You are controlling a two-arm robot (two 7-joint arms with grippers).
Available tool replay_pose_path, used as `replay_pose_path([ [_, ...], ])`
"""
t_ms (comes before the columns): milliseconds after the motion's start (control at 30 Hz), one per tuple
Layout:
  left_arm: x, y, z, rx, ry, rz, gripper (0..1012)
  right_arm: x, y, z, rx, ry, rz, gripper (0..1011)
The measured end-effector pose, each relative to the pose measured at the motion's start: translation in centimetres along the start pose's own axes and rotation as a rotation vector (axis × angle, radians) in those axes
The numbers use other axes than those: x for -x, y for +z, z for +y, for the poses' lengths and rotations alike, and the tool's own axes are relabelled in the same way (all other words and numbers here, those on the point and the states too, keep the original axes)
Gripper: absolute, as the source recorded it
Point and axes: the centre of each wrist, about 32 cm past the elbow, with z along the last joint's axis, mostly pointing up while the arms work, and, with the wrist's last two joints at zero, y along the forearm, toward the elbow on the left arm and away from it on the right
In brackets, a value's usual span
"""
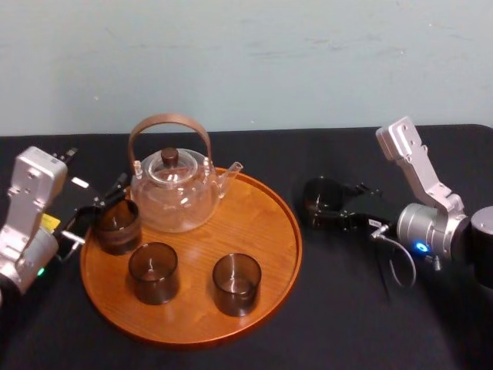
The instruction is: Pick up the glass from the table and place it on the tray.
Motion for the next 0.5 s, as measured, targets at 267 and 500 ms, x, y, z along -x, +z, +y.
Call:
replay_pose_path([
  [267,0.0,0.0,0.0,0.0,0.0,0.0,1001,-0.12,0.3,0.7,0.002,-0.003,-0.003,1002],
  [500,0.0,0.0,0.0,0.0,0.0,0.0,1001,-0.07,0.5,1.2,0.006,-0.003,-0.006,1003],
])
